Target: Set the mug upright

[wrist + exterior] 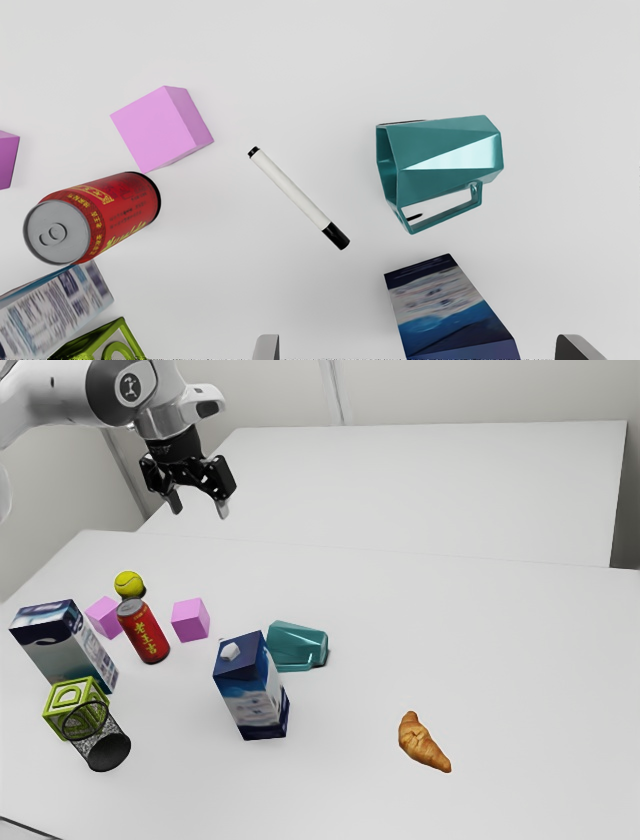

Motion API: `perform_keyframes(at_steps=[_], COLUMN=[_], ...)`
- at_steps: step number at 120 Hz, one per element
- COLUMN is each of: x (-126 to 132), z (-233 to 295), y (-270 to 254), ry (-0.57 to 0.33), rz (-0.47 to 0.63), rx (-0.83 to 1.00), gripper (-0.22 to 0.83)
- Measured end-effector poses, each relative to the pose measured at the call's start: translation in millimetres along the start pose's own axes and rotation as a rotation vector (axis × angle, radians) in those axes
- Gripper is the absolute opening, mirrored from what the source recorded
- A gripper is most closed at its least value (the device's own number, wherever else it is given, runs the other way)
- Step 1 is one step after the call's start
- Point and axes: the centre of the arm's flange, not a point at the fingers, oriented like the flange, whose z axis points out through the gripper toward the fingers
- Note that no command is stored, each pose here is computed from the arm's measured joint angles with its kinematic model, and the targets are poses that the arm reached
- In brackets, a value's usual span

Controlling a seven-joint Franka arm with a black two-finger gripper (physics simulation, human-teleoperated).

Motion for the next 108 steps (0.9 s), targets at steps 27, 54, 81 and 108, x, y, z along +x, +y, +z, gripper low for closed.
perform_keyframes(at_steps=[27,54,81,108], x=[-1.6,-5.3,-6.4,-11.5], z=[2.4,9.4,53.0,117.3], y=[1.9,1.8,-6.1,-8.0], ry=[-0.017,-0.048,-0.117,-0.124], rz=[-0.033,-0.062,-0.109,-0.129], rx=[-0.007,-0.037,-0.095,-0.205], gripper=[0.62,0.62,0.62,0.62])
